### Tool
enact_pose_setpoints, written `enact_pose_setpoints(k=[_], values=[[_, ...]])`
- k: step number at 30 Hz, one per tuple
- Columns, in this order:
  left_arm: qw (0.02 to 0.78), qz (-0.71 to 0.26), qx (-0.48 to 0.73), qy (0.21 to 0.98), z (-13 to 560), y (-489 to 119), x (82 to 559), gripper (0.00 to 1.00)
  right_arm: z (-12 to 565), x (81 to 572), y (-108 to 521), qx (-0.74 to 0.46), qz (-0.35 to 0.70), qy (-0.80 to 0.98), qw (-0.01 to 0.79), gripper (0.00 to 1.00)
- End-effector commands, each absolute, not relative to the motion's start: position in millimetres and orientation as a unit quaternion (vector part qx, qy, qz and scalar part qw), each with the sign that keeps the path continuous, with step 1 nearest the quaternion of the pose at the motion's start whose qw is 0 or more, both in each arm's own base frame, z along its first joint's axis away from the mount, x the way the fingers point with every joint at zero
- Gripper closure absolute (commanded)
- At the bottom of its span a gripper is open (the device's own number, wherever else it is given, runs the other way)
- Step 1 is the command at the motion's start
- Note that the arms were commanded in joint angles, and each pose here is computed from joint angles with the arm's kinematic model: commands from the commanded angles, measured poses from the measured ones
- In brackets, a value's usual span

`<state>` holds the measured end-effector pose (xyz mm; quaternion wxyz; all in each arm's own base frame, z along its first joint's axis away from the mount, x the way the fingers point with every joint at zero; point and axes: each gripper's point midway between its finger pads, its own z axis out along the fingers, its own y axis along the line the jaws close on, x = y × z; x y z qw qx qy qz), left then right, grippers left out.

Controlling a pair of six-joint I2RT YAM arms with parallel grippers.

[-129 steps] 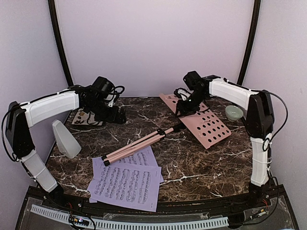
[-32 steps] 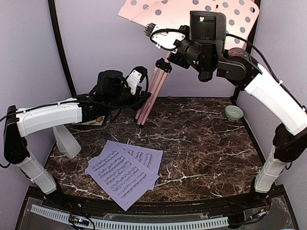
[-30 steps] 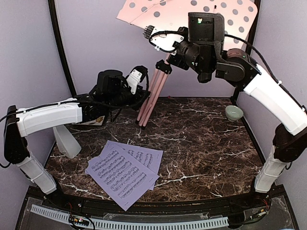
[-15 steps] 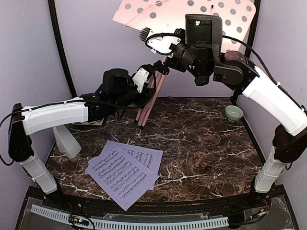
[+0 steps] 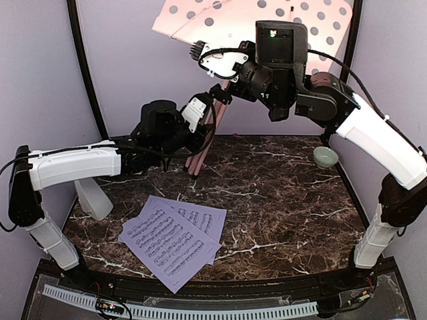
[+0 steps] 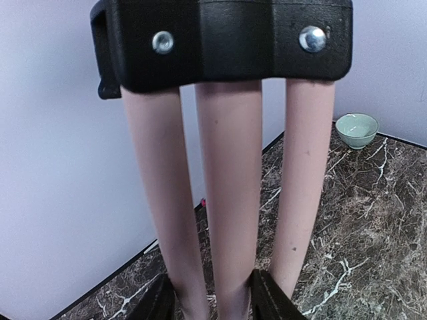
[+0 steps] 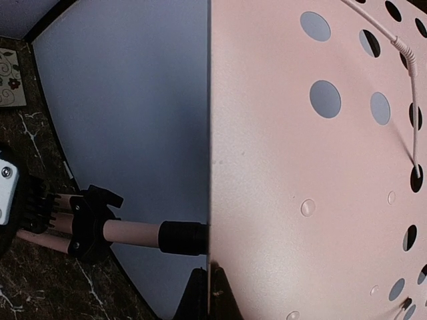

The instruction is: Set up the instrument practice props

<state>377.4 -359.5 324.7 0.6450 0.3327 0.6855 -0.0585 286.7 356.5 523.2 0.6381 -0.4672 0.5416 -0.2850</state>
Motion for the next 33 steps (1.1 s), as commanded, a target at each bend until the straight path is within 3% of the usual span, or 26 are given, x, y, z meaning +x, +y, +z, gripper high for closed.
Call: enact_pose_setpoints(k=[1, 13, 20, 33], values=[[0.674, -0.039, 0.292, 0.677, 348.1, -330.8, 372.8, 0.59, 613.2, 265.0, 313.4, -0.318, -0.221, 0.540, 0.748, 1.00], [0.681, -0.109, 0.305, 0.657, 358.3, -334.1, 353.3, 0.52, 617.7, 263.8, 306.8, -0.307, -0.226, 0.541, 0.750, 1.00], [0.676, -0.060, 0.295, 0.673, 351.0, -330.3, 370.1, 0.50, 619.7, 257.8, 308.6, -0.305, -0.215, 0.540, 0.754, 1.00], [0.680, 0.007, 0.310, 0.664, 354.3, -343.1, 396.7, 0.56, 619.3, 253.1, 320.2, -0.308, -0.203, 0.535, 0.760, 1.00]])
